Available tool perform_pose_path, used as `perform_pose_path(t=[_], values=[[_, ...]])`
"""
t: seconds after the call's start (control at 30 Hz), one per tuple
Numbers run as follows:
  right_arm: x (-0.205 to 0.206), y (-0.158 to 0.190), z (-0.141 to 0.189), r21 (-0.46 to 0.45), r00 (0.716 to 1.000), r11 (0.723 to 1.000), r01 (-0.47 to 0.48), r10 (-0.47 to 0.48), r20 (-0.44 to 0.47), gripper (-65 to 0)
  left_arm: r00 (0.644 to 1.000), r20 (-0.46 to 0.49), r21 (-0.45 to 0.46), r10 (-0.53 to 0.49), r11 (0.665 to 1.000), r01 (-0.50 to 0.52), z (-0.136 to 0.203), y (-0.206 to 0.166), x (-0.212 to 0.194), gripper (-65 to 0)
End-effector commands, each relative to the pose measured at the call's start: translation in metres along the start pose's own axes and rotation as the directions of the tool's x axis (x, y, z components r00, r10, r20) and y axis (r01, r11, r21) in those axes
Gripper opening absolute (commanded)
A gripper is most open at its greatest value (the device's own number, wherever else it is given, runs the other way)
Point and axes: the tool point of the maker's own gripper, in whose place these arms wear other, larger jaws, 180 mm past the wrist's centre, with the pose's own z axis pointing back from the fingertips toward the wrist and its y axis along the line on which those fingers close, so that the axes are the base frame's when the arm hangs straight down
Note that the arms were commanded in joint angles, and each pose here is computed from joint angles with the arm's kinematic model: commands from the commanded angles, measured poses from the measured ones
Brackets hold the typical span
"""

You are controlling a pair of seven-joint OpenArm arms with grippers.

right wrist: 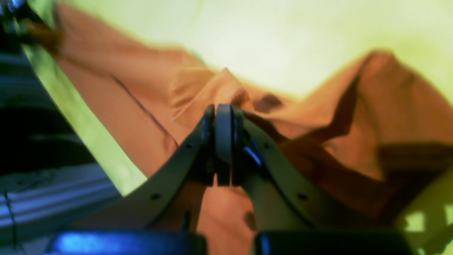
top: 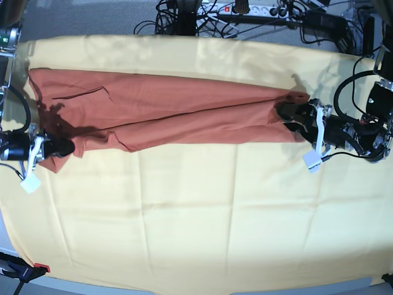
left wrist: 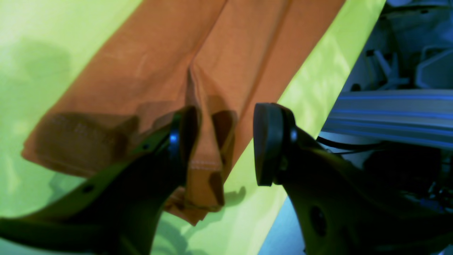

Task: Fold the T-shirt properly
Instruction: 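Lay the folded hem down along the shoulder edge, then open both grippers and move them to the folded strip's ends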

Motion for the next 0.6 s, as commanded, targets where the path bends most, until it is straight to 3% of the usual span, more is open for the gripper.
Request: perform_pose_path(t=[0.0, 0.33, 0.57], values=[[0.017, 0.004, 0.015, -0.008, 0.998, 0.999, -0.044, 0.044, 0.048, -65.0, 0.999, 0.037, 0.014, -0.025, 1.0, 0.025, 0.013, 0.001, 0.013, -36.9], [-0.037, 0.0, 0.02, -0.034, 0.997, 0.999, -0.011, 0.009, -0.077, -65.0, 0.999, 0.034, 0.019, -0.024, 1.0, 0.023, 0.015, 0.002, 0.011, -36.9], [-0.041, -0.008, 0.035, -0.071, 0.995, 0.997, -0.017, 0.009, -0.103, -65.0, 0.999, 0.033, 0.019, -0.023, 1.0, 0.023, 0.015, 0.002, 0.011, -36.9]])
